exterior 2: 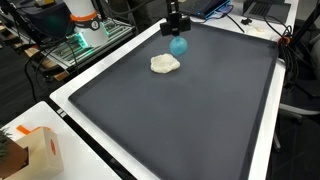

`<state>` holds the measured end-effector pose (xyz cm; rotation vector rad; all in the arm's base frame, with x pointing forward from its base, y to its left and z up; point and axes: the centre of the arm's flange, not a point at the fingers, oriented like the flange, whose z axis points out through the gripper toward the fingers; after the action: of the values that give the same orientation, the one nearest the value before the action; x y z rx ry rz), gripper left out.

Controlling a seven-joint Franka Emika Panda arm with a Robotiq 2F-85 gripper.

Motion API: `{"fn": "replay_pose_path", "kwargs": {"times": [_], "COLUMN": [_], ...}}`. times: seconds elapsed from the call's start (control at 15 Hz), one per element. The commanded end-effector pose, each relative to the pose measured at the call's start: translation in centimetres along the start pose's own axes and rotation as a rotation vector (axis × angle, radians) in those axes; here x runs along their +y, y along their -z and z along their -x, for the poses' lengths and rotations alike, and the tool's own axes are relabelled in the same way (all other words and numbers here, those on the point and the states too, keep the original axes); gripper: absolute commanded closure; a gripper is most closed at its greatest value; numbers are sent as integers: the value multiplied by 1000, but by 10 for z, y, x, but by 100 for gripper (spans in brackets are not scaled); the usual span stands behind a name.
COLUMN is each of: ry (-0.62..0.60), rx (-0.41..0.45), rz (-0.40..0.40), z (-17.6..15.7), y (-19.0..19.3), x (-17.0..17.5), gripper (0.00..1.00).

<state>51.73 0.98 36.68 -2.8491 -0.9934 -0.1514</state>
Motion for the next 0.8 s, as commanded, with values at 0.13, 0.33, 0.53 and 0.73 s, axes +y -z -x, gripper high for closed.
{"fn": "replay_pose_path", "kwargs": {"times": [0.13, 0.33, 0.53, 0.73], "ry": [49, 72, 91, 95], "rx": [112, 166, 210, 257], "rz": [-102, -147, -198, -269], "z": [33, 47, 61, 76], "y": [0, -3, -8, -15], "x": [8, 14, 21, 28], "gripper": [75, 75, 75, 75]}}
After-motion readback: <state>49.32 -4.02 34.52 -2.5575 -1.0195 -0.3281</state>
